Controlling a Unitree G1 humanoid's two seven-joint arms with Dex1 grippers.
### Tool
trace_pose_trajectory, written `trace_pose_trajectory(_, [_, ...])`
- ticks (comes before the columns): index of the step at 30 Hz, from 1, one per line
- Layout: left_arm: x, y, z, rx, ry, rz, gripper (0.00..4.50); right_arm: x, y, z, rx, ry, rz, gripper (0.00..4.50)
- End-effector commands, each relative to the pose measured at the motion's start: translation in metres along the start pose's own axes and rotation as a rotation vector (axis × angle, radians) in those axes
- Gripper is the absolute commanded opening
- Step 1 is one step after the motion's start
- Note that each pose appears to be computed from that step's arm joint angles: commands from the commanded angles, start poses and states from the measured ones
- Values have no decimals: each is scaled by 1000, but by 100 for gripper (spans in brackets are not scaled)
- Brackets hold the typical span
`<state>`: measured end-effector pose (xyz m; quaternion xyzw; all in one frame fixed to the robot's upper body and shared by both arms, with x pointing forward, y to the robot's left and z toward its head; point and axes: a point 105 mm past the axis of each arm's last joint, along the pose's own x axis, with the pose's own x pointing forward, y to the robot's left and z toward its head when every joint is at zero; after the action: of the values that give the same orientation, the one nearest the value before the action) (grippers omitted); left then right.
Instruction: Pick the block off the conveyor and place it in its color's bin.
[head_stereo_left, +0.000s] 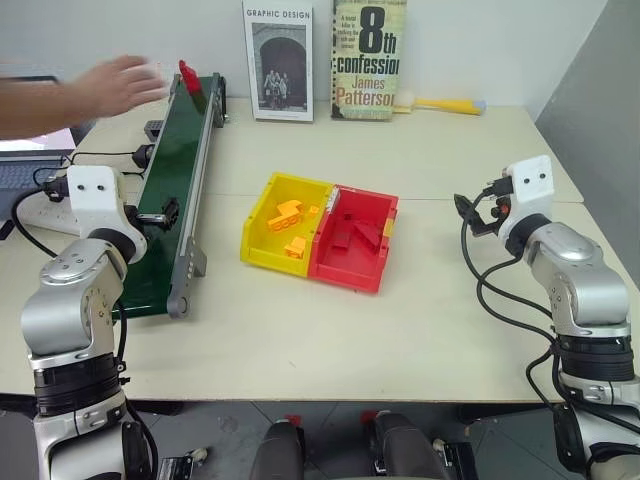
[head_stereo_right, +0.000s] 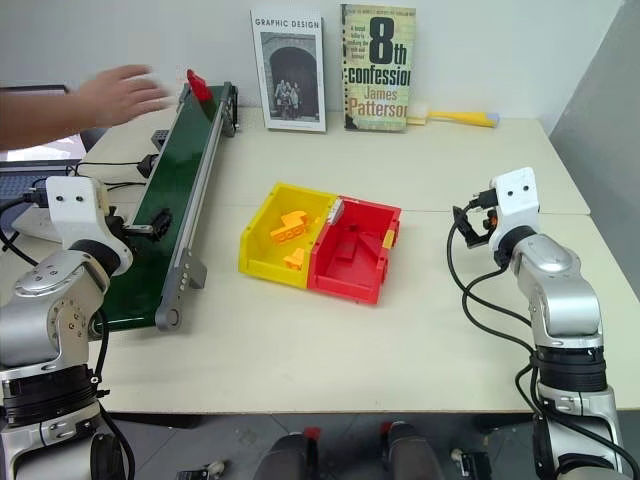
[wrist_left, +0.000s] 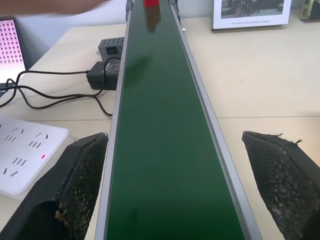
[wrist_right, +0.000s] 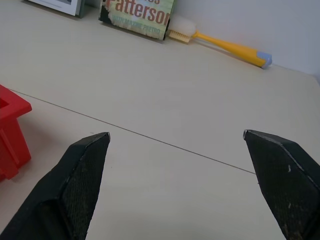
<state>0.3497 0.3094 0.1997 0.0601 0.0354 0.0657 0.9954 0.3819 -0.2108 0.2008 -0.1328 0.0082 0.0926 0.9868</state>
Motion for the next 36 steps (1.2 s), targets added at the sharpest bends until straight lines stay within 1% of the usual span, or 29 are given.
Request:
trace_pose_trajectory(1, [-7,7,22,10,-86,37,450,-1,-4,18,-19,-58,-12,450])
trace_pose_trajectory(4, [-8,11,27,7,-112,58,450,-1,0,19,-18,-61,0,450])
trace_pose_trajectory(10, [-9,6,24,1,-120,58,450,0,1,18,-13,-60,0,450])
trace_pose_trajectory(15, [-10,8,24,-25,-140,97,450,3,4,27,-31,-92,29,450])
trace_pose_trajectory(16, [-9,8,23,-31,-140,103,450,4,7,30,-34,-102,57,450])
trace_pose_trajectory(19, [-7,6,24,-42,-144,109,450,5,22,46,-32,-152,178,450])
trace_pose_trajectory(21, [-5,6,26,-53,-152,112,450,-2,45,67,-25,-229,355,450])
trace_pose_trajectory(23, [-3,6,25,-64,-154,118,450,-13,66,79,10,-262,541,450])
trace_pose_trajectory(26, [1,4,24,-79,-149,113,450,-31,91,87,3,-252,782,450])
trace_pose_trajectory(29, [5,0,26,-85,-147,91,450,-46,106,98,4,-247,944,450])
trace_pose_trajectory(31, [7,0,26,-91,-147,87,450,-51,110,104,1,-250,993,450])
trace_pose_trajectory(36, [12,3,25,-103,-146,98,450,-55,116,112,-2,-265,1018,450])
